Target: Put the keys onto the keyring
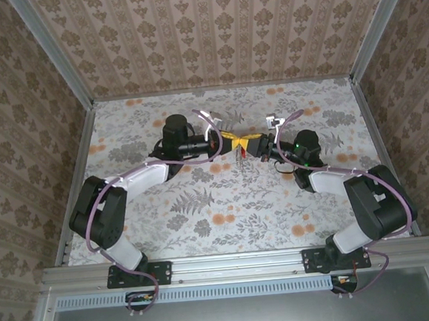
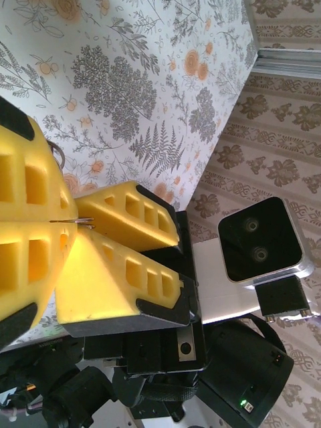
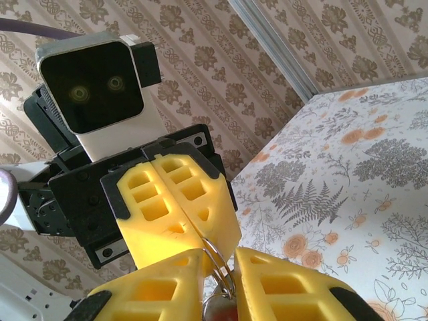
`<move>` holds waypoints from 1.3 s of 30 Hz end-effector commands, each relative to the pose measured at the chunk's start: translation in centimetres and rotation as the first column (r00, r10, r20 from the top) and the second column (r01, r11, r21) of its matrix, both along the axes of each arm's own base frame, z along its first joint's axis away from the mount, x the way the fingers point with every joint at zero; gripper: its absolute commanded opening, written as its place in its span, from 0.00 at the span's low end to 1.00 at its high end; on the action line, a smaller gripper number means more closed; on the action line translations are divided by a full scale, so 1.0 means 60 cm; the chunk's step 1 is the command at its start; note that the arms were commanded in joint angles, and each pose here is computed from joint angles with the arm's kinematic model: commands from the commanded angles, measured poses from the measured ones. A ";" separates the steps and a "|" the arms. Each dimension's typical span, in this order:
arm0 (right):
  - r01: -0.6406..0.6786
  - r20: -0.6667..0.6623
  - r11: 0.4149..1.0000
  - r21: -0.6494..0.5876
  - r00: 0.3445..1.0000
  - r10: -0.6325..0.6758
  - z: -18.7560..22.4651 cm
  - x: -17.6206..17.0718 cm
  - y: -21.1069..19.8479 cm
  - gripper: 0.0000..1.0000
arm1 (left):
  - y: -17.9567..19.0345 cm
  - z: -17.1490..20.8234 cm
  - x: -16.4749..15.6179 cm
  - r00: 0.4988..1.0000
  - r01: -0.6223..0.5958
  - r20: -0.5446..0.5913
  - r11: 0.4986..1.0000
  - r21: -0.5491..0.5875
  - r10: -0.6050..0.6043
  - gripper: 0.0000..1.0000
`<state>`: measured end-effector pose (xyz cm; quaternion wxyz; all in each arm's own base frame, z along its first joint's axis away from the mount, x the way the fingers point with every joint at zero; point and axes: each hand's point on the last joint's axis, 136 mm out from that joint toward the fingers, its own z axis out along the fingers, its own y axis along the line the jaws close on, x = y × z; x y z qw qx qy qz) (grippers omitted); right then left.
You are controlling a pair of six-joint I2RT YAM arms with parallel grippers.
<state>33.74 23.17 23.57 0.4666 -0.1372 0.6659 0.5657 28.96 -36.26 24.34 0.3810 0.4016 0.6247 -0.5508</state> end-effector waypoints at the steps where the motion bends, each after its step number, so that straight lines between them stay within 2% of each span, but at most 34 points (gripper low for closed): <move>1: -0.033 0.064 0.999 0.028 0.997 0.032 0.030 -0.001 0.008 0.17 | -0.006 0.042 0.000 0.999 0.043 0.036 0.997 -0.068 -0.041 0.00; 8: -0.025 0.058 1.000 0.018 0.998 0.024 0.022 -0.001 0.006 0.01 | 0.004 0.043 0.014 1.000 0.015 0.018 0.996 -0.086 -0.013 0.00; 15: -0.018 0.048 1.000 -0.007 0.999 0.018 0.016 0.009 0.007 0.00 | 0.017 0.044 0.026 0.999 -0.027 0.020 0.997 -0.076 0.029 0.00; 21: -0.040 0.027 0.998 -0.056 0.999 0.042 0.009 0.029 0.011 0.00 | 0.054 0.052 0.043 0.996 -0.078 0.029 0.996 -0.041 0.079 0.24; 25: -0.074 0.011 0.994 -0.082 0.997 0.075 0.004 0.042 0.017 0.00 | 0.073 0.052 0.042 0.997 -0.065 0.028 0.998 0.000 0.065 0.34; 32: -0.182 -0.034 0.977 -0.111 0.983 0.180 -0.010 0.070 0.039 0.00 | 0.097 0.034 0.051 1.000 -0.027 -0.009 0.996 0.089 0.028 0.39; 39: -0.295 -0.044 0.950 -0.102 0.955 0.292 -0.004 0.077 0.059 0.00 | 0.102 0.022 0.058 0.997 0.034 -0.067 0.992 0.119 -0.026 0.40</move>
